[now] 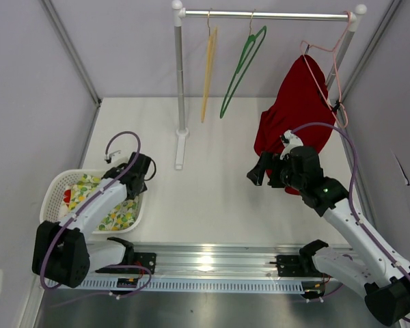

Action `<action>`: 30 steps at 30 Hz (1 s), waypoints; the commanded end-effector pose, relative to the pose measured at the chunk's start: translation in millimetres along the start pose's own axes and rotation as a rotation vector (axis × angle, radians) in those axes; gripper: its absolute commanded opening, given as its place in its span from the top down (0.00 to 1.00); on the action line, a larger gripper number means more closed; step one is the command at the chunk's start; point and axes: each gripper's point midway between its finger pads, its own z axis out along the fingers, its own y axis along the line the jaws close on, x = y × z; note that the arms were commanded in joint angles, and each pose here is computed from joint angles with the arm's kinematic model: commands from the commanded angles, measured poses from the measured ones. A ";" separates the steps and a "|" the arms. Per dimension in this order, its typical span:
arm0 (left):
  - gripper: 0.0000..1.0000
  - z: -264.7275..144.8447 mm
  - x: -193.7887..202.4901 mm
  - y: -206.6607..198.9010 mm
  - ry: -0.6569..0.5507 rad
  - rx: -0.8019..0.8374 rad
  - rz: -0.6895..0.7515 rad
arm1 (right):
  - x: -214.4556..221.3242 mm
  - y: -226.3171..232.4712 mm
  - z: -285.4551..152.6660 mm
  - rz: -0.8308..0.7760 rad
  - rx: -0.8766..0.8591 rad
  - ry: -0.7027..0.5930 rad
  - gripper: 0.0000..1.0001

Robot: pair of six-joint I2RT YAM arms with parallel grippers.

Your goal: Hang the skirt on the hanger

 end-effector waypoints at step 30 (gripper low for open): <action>1.00 -114.2 -168.1 9.0 -0.306 0.258 -0.247 | -21.5 26.8 1.9 0.005 -0.115 -0.046 0.02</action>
